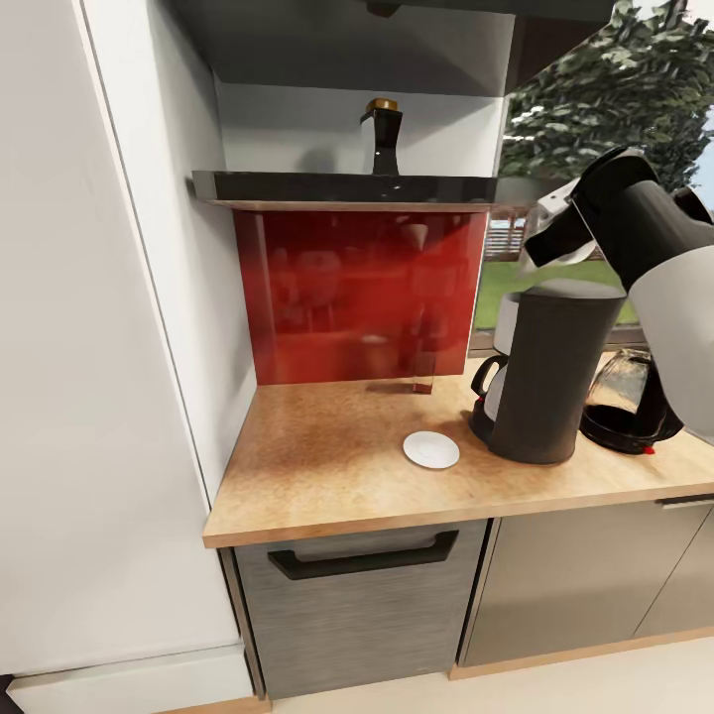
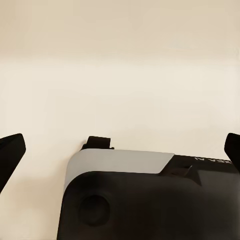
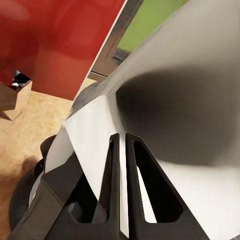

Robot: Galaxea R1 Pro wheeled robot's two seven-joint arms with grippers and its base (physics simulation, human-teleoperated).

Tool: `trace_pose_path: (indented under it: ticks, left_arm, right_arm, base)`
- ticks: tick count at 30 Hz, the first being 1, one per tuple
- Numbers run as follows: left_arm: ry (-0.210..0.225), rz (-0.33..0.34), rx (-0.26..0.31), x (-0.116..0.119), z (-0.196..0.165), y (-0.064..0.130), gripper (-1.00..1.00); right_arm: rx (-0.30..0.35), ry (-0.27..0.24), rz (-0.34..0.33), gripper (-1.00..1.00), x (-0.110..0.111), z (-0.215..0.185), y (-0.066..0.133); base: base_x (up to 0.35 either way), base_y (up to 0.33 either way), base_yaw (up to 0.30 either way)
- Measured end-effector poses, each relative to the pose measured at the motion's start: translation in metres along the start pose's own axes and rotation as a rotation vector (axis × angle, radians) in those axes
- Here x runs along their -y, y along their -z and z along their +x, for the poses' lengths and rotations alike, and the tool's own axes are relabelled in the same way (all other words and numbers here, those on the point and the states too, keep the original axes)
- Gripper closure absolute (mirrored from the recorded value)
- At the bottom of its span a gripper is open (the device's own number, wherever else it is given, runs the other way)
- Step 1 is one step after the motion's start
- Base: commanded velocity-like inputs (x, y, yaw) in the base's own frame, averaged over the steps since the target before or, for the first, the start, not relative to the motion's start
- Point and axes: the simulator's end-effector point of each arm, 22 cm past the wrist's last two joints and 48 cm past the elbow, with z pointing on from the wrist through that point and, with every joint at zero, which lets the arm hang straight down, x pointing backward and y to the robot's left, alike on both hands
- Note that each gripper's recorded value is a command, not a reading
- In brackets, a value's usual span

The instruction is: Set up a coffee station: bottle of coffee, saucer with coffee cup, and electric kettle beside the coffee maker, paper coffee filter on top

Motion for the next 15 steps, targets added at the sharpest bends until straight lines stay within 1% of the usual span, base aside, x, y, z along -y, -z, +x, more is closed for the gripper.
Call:
trace_pose_path:
  ticks: [6, 10, 15]
  left_arm:
    - [0.001, 0.0, 0.0, 0.0, 0.0, 0.0, -1.0]
    - [0.0, 0.0, 0.0, 0.0, 0.0, 0.0, -1.0]
    - [0.0, 0.0, 0.0, 0.0, 0.0, 0.0, -1.0]
  right_arm:
    - [-0.026, 0.035, 0.059, 1.0, 0.012, 0.005, -0.001]
    - [-0.045, 0.041, 0.066, 1.0, 0.014, 0.011, -0.004]
    - [-0.053, 0.045, 0.07, 1.0, 0.014, 0.013, -0.005]
  base:
    - [0.0, 0.0, 0.0]
    - [0.0, 0.0, 0.0]
    - [0.0, 0.0, 0.0]
